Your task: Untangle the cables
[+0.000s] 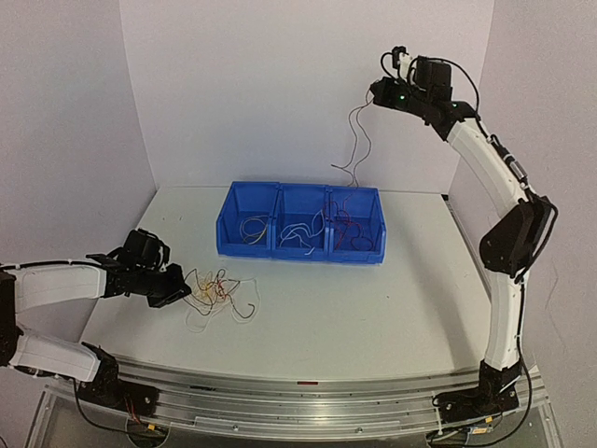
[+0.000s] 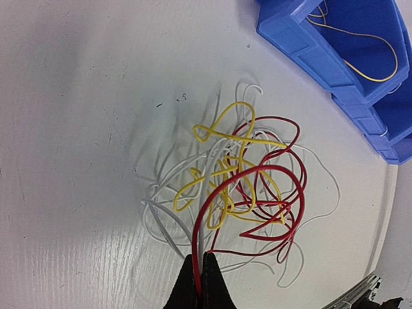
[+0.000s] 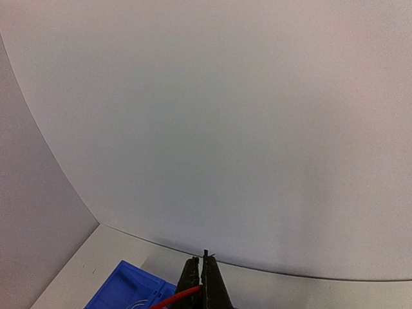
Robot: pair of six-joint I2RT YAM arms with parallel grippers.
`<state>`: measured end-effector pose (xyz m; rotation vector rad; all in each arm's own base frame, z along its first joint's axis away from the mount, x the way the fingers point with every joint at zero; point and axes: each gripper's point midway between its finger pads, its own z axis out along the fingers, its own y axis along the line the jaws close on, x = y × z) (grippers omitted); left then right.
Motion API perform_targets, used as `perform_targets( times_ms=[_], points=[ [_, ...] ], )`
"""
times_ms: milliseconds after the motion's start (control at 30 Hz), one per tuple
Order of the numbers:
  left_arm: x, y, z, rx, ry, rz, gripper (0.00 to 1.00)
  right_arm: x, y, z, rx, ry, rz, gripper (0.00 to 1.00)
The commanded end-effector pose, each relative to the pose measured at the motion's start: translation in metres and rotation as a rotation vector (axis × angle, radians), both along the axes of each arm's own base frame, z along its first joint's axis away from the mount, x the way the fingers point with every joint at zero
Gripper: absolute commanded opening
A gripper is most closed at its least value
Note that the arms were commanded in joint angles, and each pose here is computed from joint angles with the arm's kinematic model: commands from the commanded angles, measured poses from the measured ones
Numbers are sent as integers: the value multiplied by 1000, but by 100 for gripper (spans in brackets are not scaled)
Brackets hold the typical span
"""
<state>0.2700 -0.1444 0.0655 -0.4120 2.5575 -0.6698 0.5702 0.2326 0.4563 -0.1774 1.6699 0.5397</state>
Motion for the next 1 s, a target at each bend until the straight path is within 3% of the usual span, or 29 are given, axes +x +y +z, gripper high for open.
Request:
perform_targets(
  times_ms=[0, 333, 533, 567, 967],
  points=[
    [11, -9, 17, -19, -51, -35, 3, -6, -7, -2, -32, -11, -29, 0],
    [15, -5, 41, 5, -80, -22, 49, -14, -12, -63, -93, 122, -29, 0],
    [18, 7, 74, 44, -140, 21, 96, -13, -20, -88, -146, 157, -72, 0],
    [18, 10, 79, 50, -150, 29, 99, -13, -21, -91, -154, 160, -78, 0],
    [16, 19, 123, 59, -235, 54, 100, -4, -12, -157, -295, 231, -26, 0]
  ],
)
